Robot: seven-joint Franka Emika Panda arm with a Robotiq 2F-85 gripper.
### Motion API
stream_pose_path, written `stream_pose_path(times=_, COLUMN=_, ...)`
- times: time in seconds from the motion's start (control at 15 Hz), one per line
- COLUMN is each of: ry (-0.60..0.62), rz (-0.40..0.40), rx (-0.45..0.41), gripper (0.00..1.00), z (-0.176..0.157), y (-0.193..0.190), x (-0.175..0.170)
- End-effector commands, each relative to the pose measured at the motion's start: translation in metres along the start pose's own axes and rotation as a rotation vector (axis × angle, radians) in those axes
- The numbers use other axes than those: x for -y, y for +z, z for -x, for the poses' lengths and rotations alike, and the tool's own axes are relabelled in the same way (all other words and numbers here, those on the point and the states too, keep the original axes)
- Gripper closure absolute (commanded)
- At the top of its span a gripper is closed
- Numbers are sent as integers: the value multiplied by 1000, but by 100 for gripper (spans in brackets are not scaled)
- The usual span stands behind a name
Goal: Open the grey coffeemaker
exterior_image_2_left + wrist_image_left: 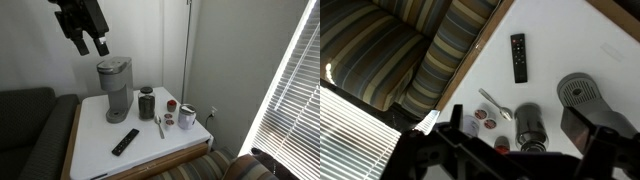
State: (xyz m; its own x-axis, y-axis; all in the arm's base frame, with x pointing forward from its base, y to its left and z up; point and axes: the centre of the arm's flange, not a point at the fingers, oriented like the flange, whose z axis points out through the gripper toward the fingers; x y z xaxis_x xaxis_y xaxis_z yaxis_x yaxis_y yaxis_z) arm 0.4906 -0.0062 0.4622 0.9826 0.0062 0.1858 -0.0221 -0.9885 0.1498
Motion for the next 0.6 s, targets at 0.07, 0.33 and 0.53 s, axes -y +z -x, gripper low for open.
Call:
stream_pose_path(times=0.07, ry=-1, rz=-109, rx=48, gripper=0, z=-42, y=41, x=27)
stream_pose_path(times=0.33, ry=4, rz=-127, rx=57, gripper=0, z=-33, y=48, x=38)
stream_pose_path(times=0.53, ry=4, rz=-132, rx=64, gripper=0, z=-40, y=56, x=39)
